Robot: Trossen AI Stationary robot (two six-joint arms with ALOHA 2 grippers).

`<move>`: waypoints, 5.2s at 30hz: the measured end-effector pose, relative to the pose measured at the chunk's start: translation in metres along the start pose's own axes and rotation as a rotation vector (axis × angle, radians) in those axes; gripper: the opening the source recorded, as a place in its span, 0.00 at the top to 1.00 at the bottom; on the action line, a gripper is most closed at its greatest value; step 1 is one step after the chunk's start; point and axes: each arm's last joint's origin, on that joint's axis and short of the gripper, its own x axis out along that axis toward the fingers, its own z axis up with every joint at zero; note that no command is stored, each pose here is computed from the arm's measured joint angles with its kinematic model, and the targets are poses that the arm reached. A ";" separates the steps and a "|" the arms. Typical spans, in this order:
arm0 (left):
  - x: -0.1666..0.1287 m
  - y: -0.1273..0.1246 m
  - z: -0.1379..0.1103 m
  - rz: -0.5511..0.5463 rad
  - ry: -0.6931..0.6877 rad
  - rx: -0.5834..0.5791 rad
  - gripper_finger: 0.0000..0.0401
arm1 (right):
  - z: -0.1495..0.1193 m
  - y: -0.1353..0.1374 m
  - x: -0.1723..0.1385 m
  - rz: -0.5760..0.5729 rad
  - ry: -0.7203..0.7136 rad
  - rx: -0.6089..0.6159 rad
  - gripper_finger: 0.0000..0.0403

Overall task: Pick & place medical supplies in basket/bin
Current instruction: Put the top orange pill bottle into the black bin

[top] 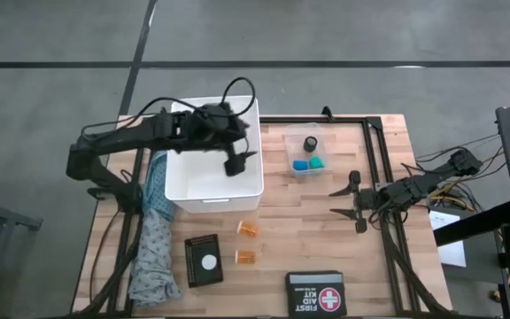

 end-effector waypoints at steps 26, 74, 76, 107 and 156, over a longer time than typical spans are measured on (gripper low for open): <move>-0.096 -0.147 -0.019 -0.217 -0.048 -0.084 0.05 | 0.000 0.000 0.000 -0.001 0.000 0.000 0.49; -0.024 -0.253 -0.160 -0.450 0.015 -0.131 0.22 | 0.000 0.000 0.000 -0.001 0.000 0.000 0.49; -0.023 -0.253 -0.161 -0.451 0.017 -0.129 0.22 | 0.000 0.000 0.000 -0.001 0.000 0.000 0.49; 0.052 -0.255 -0.202 -0.375 0.289 -0.019 0.22 | 0.000 0.000 0.000 -0.001 0.000 0.000 0.49; 0.073 -0.264 -0.226 -0.383 0.388 0.064 0.46 | -0.001 0.000 0.000 -0.001 0.006 -0.002 0.49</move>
